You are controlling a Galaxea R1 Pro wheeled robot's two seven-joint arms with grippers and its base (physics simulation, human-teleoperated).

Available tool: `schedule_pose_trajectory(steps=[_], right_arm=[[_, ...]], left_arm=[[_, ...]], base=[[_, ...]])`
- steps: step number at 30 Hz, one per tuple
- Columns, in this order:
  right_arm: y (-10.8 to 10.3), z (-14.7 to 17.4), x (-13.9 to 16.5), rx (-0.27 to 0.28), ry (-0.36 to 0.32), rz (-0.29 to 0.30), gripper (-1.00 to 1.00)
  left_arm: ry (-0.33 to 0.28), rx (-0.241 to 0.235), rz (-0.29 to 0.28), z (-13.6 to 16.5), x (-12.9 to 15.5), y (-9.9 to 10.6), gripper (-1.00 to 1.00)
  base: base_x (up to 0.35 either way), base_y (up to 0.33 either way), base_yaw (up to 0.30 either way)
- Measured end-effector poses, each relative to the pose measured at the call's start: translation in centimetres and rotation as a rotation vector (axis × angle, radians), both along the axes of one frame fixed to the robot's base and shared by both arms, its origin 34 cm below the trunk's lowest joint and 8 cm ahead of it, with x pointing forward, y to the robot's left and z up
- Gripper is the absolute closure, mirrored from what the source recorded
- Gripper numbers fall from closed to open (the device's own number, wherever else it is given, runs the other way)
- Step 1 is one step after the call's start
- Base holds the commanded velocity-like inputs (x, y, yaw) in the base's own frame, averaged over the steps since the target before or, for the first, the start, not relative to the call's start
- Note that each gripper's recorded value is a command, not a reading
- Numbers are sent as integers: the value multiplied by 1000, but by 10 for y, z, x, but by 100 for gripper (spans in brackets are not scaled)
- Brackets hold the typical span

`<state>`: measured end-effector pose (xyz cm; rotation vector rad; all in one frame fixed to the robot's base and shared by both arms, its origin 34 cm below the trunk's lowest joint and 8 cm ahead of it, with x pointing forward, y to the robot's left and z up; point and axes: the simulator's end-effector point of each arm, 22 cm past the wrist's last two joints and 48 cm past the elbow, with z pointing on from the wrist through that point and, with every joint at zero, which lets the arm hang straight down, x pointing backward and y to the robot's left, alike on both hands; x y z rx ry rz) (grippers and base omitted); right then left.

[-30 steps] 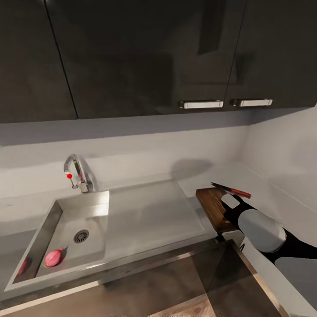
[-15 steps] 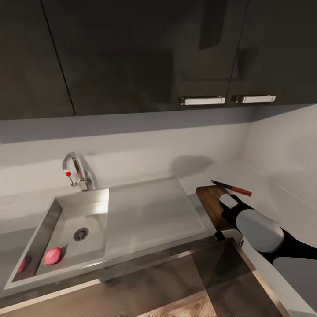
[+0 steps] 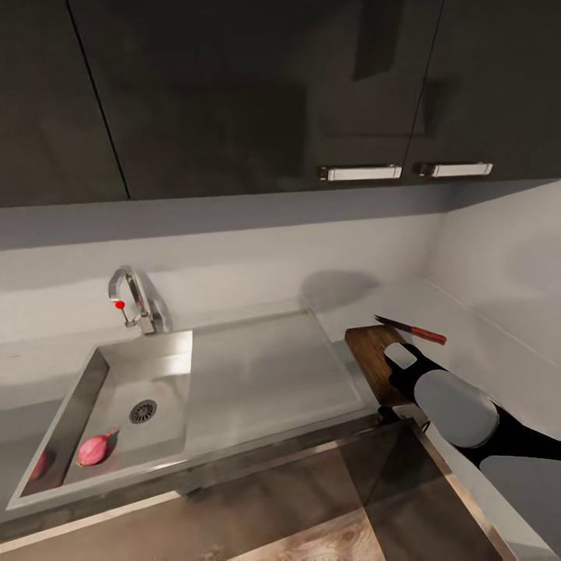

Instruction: In the kitchen, take the Vidalia onion out of the sink, dice it on the chopping board with the paring knife, put the diced onion into the bowl on the countertop, then place both the paring knife and the chopping board into the sink.

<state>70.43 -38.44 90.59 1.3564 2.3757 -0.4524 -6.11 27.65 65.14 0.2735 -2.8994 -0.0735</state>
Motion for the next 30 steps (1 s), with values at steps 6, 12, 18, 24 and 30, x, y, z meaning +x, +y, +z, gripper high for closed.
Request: schedule_pose_trajectory(steps=[6,12,18,24,30], right_arm=[[1,-1,1,6,-6,-6,100],[0,0,0,11,-6,-11,100],[0,0,0,11,-6,-12,100],[1,-1,-2,18,-1,-13,100],[2,4,-1,22,-8,-13,100]], left_arm=[[1,0,0,0,-1,0,-100],[1,0,0,0,-1,0,-100],[1,0,0,0,-1,0,-100],[-3,0,0,0,1,0,-100],[-12,0,0,-2,4,0,-100]], base=[[0,0,0],[0,0,0],[0,0,0],[0,0,0],[0,0,0]])
